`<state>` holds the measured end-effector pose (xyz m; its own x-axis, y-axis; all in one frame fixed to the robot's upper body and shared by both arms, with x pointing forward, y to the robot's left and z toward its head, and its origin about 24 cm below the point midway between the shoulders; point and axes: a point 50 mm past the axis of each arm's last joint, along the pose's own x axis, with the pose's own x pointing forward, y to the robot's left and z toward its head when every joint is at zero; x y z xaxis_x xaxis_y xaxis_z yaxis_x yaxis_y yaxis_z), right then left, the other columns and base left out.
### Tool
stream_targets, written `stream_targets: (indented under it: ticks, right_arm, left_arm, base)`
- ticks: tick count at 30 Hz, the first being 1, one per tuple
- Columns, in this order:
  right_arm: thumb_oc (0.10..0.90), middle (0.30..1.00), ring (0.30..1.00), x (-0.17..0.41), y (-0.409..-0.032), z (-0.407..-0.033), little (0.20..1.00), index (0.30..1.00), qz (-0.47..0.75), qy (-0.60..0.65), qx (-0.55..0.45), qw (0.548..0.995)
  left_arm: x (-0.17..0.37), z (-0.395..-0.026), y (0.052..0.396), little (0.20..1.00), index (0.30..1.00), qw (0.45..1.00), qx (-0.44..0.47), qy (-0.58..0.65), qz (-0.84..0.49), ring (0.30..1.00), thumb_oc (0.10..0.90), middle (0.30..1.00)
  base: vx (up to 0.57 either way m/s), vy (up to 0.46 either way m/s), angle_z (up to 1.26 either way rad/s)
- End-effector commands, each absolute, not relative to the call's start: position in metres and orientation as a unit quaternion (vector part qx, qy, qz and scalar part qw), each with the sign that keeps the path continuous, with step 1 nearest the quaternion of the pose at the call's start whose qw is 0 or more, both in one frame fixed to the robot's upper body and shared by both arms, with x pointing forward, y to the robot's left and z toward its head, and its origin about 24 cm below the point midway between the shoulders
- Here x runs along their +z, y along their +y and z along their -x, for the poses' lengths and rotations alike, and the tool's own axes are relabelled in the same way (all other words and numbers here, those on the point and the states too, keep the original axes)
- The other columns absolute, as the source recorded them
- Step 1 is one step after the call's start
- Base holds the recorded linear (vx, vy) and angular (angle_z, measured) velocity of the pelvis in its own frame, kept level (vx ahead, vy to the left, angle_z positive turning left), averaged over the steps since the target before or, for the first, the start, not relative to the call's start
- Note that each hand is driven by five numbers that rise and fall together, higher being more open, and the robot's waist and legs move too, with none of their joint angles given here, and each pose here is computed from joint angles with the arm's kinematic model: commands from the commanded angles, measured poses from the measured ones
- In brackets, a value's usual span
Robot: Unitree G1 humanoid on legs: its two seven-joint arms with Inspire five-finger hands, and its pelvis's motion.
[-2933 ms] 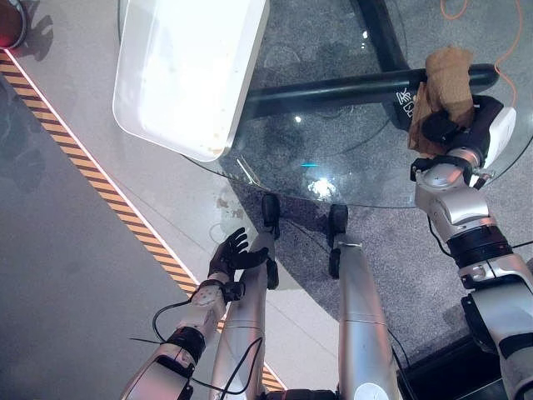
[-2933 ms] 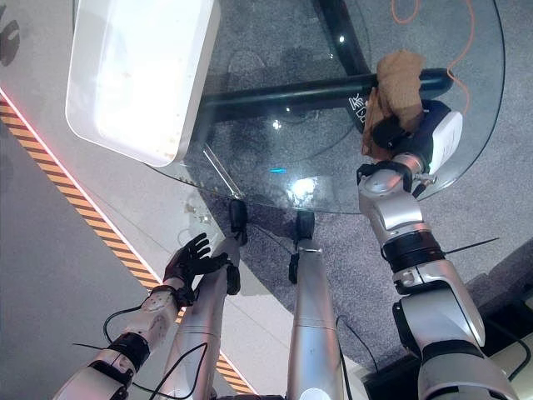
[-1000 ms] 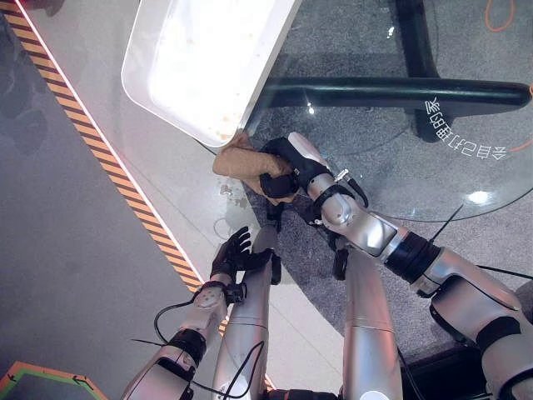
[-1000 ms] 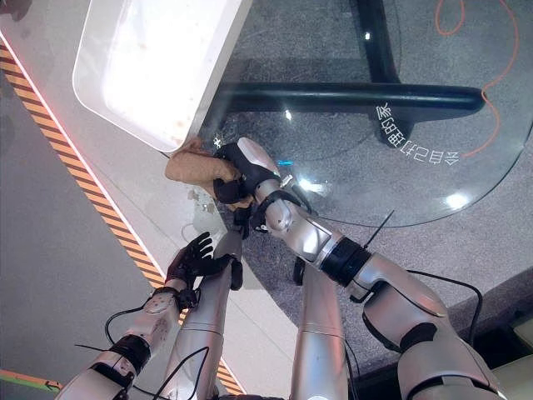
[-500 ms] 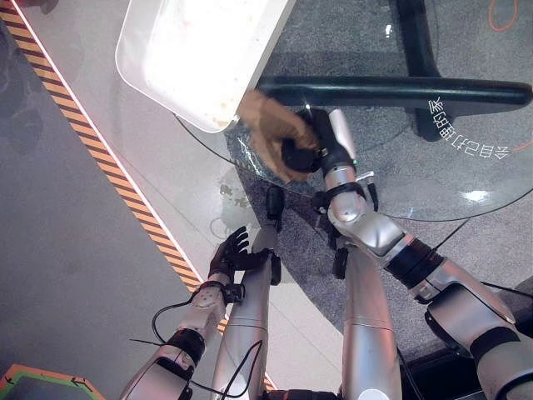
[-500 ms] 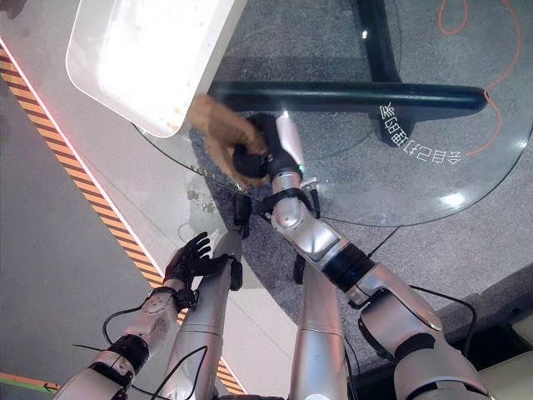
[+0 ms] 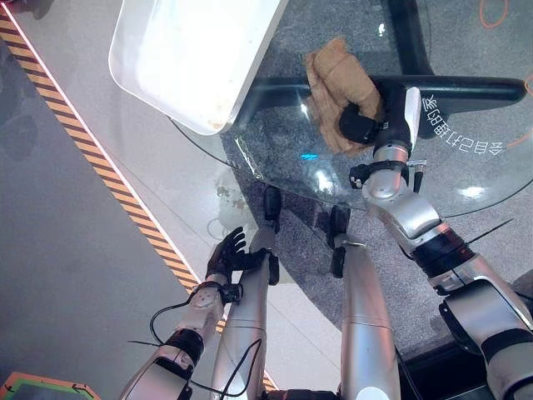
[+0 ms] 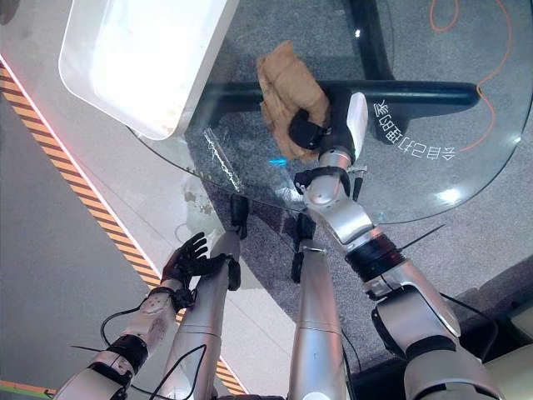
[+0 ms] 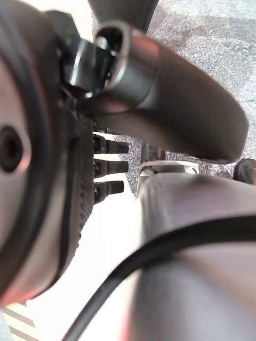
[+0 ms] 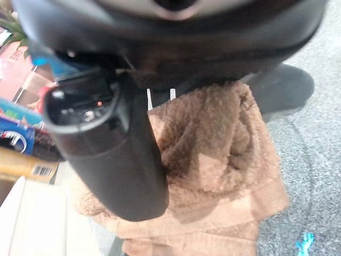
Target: Wipe the table with a cloth and put it in the basket.
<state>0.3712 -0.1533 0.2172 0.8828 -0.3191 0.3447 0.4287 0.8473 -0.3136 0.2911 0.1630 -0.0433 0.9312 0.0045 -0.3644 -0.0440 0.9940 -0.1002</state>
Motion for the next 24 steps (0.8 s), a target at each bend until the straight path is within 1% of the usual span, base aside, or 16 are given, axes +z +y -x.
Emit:
stream_targets:
  ticks: [1, 10, 15, 17, 24]
  right_arm:
    - [0.1, 0.3, 0.3, 0.243, -0.211, -0.367, 0.2, 0.3, 0.168, -0.153, -0.318, 0.92]
    - [0.1, 0.3, 0.3, 0.245, -0.266, -0.353, 0.2, 0.3, 0.088, -0.166, -0.425, 0.885]
    - [0.1, 0.3, 0.3, 0.244, -0.28, -0.346, 0.2, 0.3, 0.048, -0.183, -0.473, 0.861]
    - [0.1, 0.3, 0.3, 0.244, -0.29, -0.34, 0.2, 0.3, 0.029, -0.193, -0.505, 0.841]
    - [0.1, 0.3, 0.3, 0.243, -0.302, -0.332, 0.2, 0.3, 0.0, -0.195, -0.55, 0.812]
  left_arm:
    - [-0.067, -0.261, 0.182, 0.9, 0.9, 0.975, 0.03, 0.215, 0.041, 0.9, 0.8, 0.9]
    - [-0.065, -0.261, 0.19, 0.9, 0.9, 0.975, 0.04, 0.213, 0.043, 0.9, 0.8, 0.9]
    - [-0.065, -0.26, 0.194, 0.9, 0.9, 0.975, 0.045, 0.21, 0.05, 0.9, 0.8, 0.9]
    - [-0.064, -0.261, 0.193, 0.9, 0.9, 0.975, 0.047, 0.209, 0.056, 0.9, 0.8, 0.9]
    - [-0.063, -0.264, 0.19, 0.9, 0.9, 0.975, 0.046, 0.21, 0.063, 0.9, 0.8, 0.9]
  base:
    - [0.0, 0.0, 0.0]
    - [0.0, -0.004, -0.01]
    - [-0.02, 0.0, -0.14]
    - [-0.01, 0.031, -0.13]
    - [0.0, 0.008, -0.05]
